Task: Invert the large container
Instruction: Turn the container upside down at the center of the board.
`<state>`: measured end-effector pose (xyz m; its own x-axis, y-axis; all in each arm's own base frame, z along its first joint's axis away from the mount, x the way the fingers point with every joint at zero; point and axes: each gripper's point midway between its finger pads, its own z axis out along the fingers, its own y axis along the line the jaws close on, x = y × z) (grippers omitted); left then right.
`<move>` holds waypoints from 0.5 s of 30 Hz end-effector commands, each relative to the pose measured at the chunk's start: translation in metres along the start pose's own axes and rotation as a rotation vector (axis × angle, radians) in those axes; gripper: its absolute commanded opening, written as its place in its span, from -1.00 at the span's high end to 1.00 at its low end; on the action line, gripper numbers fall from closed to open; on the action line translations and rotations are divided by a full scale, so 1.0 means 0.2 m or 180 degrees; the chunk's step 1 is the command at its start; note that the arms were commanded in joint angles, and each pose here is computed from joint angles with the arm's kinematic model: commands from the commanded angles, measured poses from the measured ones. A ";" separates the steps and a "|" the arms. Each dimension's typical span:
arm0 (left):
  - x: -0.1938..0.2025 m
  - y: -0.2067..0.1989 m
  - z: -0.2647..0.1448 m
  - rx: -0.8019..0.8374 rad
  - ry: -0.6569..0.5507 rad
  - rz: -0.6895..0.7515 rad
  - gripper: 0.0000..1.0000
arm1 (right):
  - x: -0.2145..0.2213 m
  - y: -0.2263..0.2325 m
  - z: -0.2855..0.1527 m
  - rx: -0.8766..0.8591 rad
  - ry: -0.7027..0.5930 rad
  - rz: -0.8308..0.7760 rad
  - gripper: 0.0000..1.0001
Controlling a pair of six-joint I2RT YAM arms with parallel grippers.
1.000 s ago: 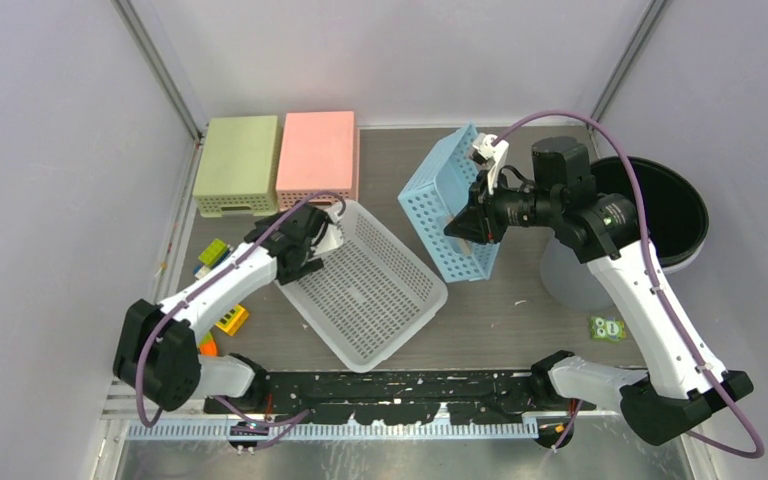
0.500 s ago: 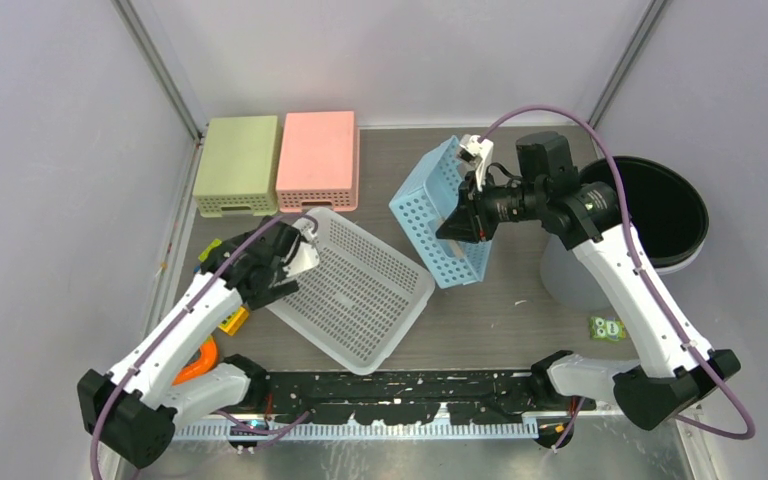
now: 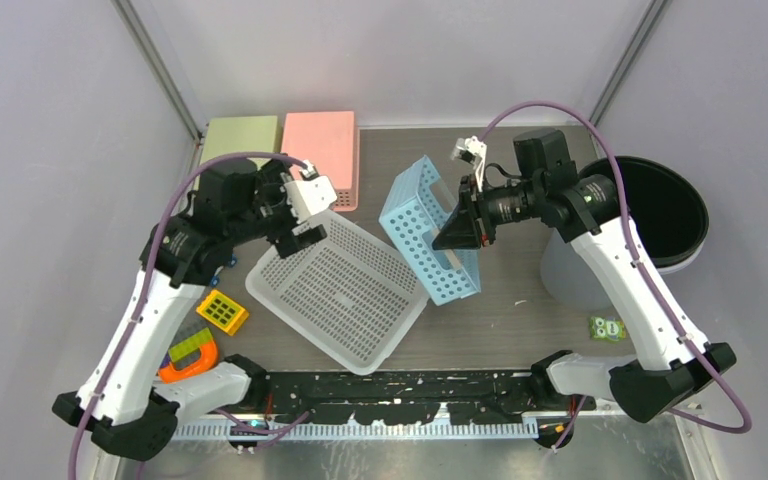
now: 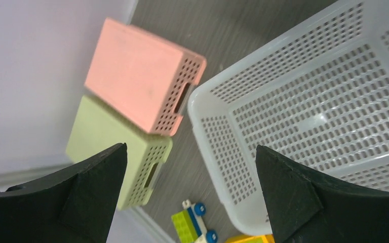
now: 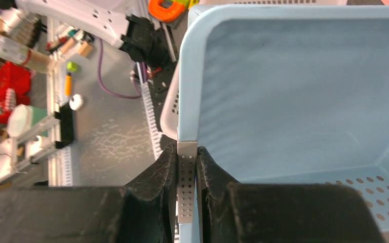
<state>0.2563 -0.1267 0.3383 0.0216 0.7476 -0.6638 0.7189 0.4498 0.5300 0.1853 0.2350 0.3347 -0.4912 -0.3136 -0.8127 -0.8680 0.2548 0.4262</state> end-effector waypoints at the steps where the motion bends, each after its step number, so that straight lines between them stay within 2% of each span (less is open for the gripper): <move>1: -0.18 -0.11 0.12 0.0585 -0.0520 -0.0009 -0.99 | -0.18 0.08 -0.05 -0.0260 -0.0462 -0.0063 0.99; 4: -0.25 -0.13 0.14 0.0713 -0.0717 -0.0032 -0.99 | -0.23 0.02 -0.03 -0.0281 -0.0527 0.0171 0.99; 10: -0.48 -0.08 0.08 0.0834 -0.1175 -0.0111 -0.99 | -0.23 -0.08 0.02 -0.0278 -0.0320 0.0443 0.99; 15: -0.64 -0.07 -0.01 0.0990 -0.1499 -0.0051 -0.99 | -0.18 -0.21 0.04 0.0060 -0.0115 0.0446 0.99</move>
<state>0.2561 -0.2090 0.3708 0.1597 0.5384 -0.8274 0.8832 0.2965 0.3634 0.2353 0.2489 0.3302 -0.6687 -0.2218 -0.7097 -0.7408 0.2799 0.6106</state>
